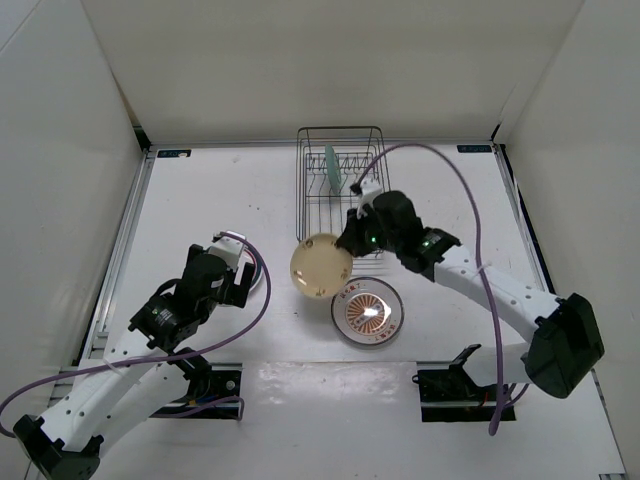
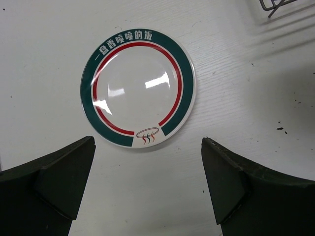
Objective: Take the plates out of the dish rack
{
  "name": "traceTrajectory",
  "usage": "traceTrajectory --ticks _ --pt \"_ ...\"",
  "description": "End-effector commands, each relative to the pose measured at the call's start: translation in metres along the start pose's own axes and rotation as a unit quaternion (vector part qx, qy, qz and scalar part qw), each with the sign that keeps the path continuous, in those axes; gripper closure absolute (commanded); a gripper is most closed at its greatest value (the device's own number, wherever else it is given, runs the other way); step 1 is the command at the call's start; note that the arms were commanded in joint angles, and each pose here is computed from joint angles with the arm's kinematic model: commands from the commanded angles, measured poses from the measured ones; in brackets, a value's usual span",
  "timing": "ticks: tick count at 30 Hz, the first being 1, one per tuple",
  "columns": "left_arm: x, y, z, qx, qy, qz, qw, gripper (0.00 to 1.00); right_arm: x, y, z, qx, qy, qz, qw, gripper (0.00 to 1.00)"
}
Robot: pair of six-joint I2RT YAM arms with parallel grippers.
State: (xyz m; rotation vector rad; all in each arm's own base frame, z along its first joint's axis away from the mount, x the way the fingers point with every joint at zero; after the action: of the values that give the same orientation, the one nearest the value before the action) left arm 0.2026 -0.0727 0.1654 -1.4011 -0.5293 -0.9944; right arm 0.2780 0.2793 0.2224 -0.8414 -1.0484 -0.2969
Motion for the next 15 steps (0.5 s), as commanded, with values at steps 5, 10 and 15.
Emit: traceTrajectory --ticks 5,10,15 --pt "-0.001 0.001 0.006 0.018 0.0 0.0 1.0 0.01 -0.057 0.019 0.044 0.089 0.046 0.006 0.995 1.0" --pt "-0.001 0.001 0.006 0.019 0.001 0.003 1.0 0.01 -0.076 0.033 0.058 0.102 0.038 0.026 0.994 1.0" --pt "-0.002 0.002 0.006 0.019 0.002 0.005 1.0 0.01 -0.088 0.048 0.068 0.105 0.032 0.037 0.993 1.0"
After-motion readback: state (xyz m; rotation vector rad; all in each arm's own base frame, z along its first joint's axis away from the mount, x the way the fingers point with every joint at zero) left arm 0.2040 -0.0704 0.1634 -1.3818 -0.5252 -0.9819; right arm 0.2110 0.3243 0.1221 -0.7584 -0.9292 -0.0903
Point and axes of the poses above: each gripper's point midway between its finger pads, its own y axis out along the fingers, its own z axis along the line the jaws close on, x = y × z, the point moved 1 cm from there along -y, back along the fingers, and after that the axes turned 4 degrees about -y, right-handed, at the moved point
